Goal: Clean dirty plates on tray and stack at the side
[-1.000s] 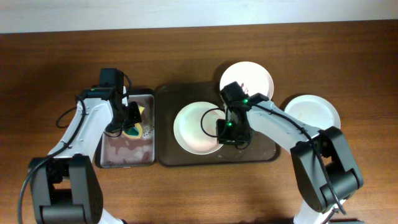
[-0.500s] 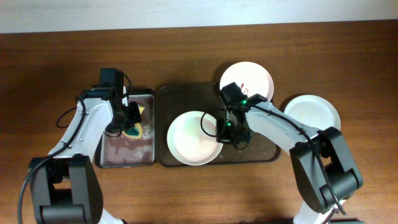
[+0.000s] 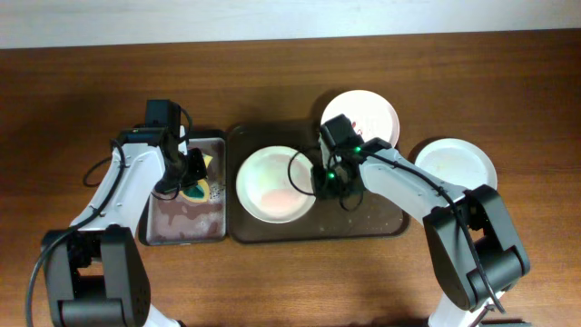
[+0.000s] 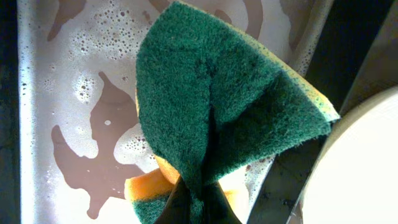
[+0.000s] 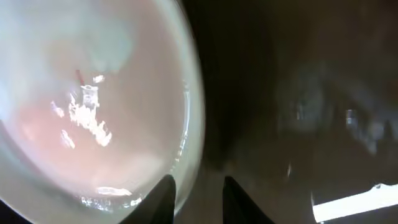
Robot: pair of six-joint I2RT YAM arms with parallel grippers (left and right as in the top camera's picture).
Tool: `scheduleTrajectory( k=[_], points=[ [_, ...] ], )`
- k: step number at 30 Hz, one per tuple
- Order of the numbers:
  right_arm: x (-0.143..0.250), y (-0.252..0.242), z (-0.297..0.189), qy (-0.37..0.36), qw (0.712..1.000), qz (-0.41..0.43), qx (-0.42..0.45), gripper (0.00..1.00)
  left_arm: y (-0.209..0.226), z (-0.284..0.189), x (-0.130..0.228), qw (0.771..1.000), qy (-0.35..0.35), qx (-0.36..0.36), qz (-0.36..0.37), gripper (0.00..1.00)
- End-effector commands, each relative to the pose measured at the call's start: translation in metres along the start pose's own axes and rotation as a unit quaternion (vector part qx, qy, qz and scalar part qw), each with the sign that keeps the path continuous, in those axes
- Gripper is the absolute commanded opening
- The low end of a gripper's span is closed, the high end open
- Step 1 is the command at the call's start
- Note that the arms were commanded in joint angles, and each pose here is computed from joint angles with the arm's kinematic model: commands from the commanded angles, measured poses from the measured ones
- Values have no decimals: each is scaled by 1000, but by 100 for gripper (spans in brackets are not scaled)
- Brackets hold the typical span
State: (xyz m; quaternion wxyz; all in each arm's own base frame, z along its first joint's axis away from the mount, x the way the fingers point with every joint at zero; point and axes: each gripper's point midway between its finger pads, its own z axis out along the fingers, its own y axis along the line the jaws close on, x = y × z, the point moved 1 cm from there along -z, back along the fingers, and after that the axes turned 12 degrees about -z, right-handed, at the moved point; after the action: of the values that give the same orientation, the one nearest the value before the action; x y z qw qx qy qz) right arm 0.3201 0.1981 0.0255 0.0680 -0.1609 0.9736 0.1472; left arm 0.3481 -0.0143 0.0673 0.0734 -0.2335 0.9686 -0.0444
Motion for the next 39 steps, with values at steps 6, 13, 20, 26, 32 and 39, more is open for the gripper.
scheduleTrajectory(
  k=[6, 13, 20, 26, 32, 39],
  points=[
    [27, 10, -4, 61, 997, 32, -36, 29, -3, 0, 2, 1000, 5, 11, 7, 0],
    [-9, -16, -3, -20, 999, 3, 45, 4, -19, -1, 8, 998, 24, 58, 9, 0],
    [-34, -13, -5, -71, 995, -47, 43, 29, -20, -1, 8, 998, 24, 60, 9, 0],
    [10, 15, -3, 25, 998, -15, -53, 41, -20, -1, 8, 998, 24, 60, 9, 0],
    [35, 22, -4, 77, 995, 13, -55, 40, -20, -1, 7, 998, 23, 60, 9, 0],
    [31, 11, 0, 64, 996, 65, 0, 22, -20, -1, 7, 998, 24, 60, 9, 0]
  ],
)
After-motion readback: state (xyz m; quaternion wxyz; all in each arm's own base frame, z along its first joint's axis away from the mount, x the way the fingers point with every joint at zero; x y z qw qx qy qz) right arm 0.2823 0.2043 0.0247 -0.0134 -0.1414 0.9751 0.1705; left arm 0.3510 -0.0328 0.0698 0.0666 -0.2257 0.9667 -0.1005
